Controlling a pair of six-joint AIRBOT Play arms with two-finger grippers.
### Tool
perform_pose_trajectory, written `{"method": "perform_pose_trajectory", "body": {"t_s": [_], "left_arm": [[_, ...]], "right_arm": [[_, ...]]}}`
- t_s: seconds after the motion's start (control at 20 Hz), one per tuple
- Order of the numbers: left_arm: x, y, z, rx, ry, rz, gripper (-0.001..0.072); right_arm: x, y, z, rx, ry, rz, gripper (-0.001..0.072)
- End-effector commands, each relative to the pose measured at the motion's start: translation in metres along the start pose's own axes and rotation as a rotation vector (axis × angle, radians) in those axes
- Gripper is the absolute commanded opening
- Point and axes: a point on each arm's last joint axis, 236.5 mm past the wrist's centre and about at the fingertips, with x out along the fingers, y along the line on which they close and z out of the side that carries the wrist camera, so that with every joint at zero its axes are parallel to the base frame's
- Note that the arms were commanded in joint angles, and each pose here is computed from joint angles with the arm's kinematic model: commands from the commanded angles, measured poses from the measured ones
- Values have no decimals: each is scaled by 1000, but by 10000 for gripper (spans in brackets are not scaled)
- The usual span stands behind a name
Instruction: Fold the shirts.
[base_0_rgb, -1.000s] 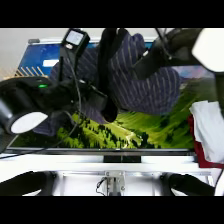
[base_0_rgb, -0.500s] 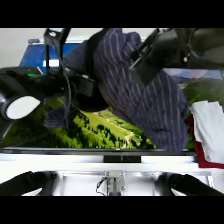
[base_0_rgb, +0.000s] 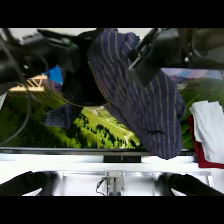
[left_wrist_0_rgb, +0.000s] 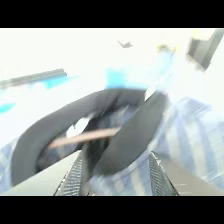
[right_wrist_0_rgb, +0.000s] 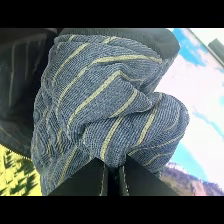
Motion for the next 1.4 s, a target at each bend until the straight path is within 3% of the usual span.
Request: {"method": "perform_pose_trajectory", "body": {"t_s": [0.0, 0.1, 0.2, 0.7, 0.75, 0.85, 0.9, 0.95, 1.0, 1.1, 1.15, 1.2, 1.25, 1.35], "left_arm": [[-11, -18, 47, -2, -182, -67, 515], [1, -22, 51, 3, -217, -81, 522], [18, -28, 49, 8, -237, -95, 616], [72, -7, 14, 20, -156, -36, 597], [73, -4, 13, 18, -155, -30, 571], [75, -3, 12, 18, -154, -27, 251], [76, -4, 14, 19, -164, -32, 164], [77, -7, 19, 10, -189, -47, 140], [76, -12, 27, -6, -224, -69, 55], [74, -14, 35, -7, -260, -79, 59], [72, -12, 37, -4, -264, -74, 58], [70, -8, 39, -5, -268, -67, 58], [67, -4, 42, -6, -274, -58, 58], [58, 4, 51, -6, -293, -45, 58]], "right_arm": [[3, -1, 4, -1, -14, -5, 86], [7, 0, 2, 0, -9, -1, 86], [10, 1, 2, 1, -11, 6, 86], [10, 1, 5, 0, -21, 4, 87], [10, 1, 5, -3, -23, 4, 87], [9, 2, 8, -4, -34, 10, 87], [9, 4, 9, -3, -39, 18, 87], [9, 6, 10, -1, -43, 24, 87], [9, 7, 11, 1, -46, 31, 87], [9, 9, 11, 3, -48, 36, 94], [8, 8, 11, 5, -49, 35, 163], [7, 8, 11, 18, -49, 32, 464], [6, 5, 10, 21, -47, 20, 573], [-2, -4, 8, 22, -41, -19, 573]]}}
